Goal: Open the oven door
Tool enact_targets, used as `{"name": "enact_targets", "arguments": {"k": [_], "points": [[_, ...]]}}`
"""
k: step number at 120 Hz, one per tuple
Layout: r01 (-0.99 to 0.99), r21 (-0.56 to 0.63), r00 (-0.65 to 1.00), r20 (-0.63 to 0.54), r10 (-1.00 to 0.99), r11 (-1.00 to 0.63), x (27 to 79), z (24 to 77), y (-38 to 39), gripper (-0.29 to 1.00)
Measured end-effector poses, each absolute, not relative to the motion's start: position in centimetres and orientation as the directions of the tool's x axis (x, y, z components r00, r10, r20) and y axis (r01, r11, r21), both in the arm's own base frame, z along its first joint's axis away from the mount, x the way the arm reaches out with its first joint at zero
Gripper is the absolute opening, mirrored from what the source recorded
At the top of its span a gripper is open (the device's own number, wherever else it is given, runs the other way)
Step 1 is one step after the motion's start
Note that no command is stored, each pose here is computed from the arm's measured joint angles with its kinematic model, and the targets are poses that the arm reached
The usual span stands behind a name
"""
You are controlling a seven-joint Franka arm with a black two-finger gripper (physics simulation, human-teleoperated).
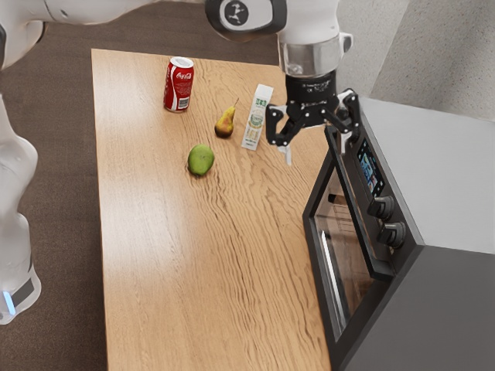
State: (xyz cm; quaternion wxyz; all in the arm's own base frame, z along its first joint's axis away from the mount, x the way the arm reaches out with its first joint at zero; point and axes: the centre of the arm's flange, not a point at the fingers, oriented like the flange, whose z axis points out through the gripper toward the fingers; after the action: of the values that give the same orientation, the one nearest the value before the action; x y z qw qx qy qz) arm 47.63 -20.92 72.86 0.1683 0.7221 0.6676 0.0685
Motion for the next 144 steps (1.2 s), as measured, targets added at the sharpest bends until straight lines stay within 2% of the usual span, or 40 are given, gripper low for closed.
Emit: {"name": "enact_targets", "arguments": {"k": [46, 144], "points": [[0.923, 0.385, 0.057, -0.138, 0.989, 0.001, 50.6, 71.4, -18.3, 0.70], [0.942, 0.335, 0.081, -0.116, 0.990, -0.038, 53.2, 65.1, -17.6, 0.70]]}}
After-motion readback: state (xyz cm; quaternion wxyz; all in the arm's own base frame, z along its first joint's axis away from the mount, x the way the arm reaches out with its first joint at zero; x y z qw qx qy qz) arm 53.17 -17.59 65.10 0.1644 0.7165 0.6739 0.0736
